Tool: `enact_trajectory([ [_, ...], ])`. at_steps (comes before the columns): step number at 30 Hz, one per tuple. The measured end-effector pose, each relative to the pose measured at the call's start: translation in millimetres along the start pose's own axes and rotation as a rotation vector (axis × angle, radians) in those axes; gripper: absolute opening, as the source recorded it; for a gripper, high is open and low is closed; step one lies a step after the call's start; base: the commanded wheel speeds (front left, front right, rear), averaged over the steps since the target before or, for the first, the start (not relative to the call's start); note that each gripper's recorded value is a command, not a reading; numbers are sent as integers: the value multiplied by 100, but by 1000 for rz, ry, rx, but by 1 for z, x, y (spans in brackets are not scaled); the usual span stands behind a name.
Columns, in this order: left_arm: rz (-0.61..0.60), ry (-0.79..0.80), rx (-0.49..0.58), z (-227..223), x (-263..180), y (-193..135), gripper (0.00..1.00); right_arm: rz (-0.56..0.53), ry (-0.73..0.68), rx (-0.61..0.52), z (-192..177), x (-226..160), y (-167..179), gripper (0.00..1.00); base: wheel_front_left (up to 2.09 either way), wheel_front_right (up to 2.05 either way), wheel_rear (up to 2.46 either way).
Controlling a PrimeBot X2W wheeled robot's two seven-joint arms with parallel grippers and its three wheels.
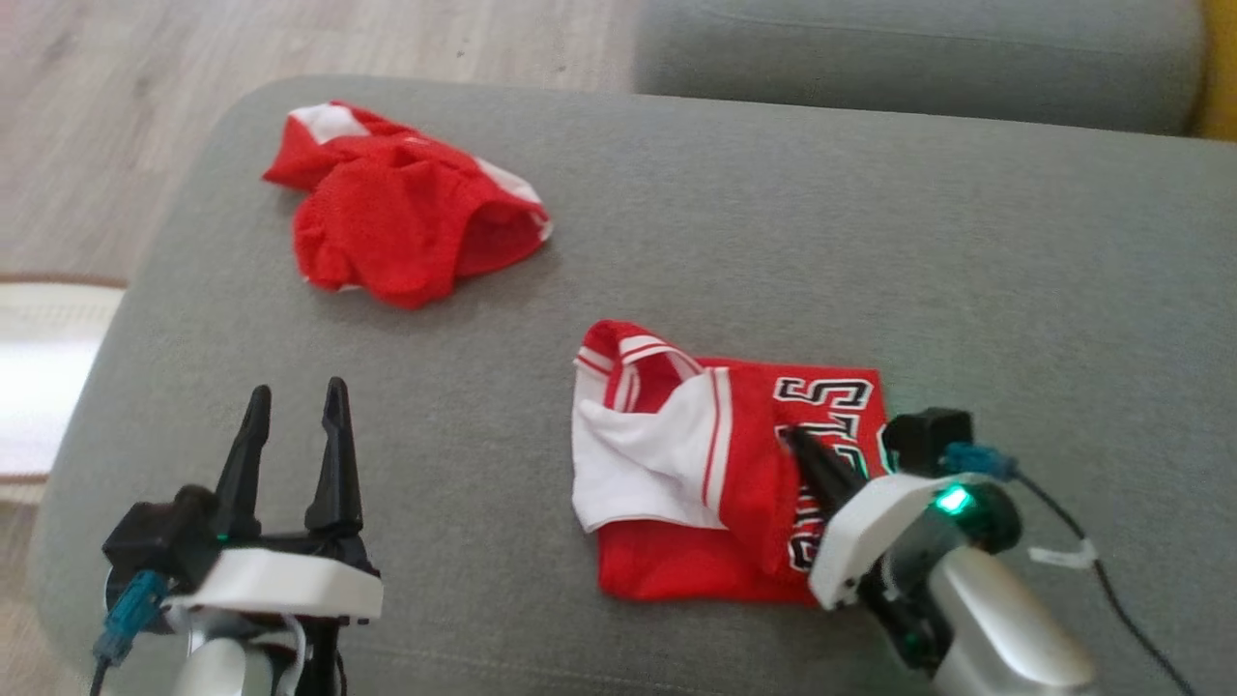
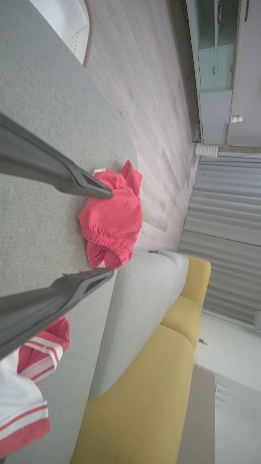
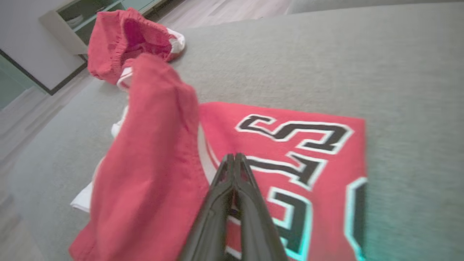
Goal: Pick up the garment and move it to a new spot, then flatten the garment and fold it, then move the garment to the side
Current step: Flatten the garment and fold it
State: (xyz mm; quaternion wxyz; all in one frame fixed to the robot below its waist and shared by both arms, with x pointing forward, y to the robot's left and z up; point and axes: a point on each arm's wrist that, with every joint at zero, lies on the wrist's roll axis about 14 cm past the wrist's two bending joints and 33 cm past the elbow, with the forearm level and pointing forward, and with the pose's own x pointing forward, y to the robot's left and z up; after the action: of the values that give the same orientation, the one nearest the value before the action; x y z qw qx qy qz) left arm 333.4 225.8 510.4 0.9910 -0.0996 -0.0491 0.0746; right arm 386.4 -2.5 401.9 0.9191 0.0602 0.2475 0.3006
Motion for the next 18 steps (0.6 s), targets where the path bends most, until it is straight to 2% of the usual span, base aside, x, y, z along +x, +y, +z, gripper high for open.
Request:
enact_trajectory([
  [6,49,5,8,0,-8,15,100,207,71,-9,-12,20,71,0,0,0,0],
  [11,62,1,4,1,-5,19,100,401,132,-9,-30,10,135,0,0,0,0],
  [14,60,-3,13,2,-3,20,100,434,75,3,-20,6,145,0,0,0,0],
  [18,25,-5,11,1,3,10,100,395,-103,-7,24,9,126,0,0,0,0],
])
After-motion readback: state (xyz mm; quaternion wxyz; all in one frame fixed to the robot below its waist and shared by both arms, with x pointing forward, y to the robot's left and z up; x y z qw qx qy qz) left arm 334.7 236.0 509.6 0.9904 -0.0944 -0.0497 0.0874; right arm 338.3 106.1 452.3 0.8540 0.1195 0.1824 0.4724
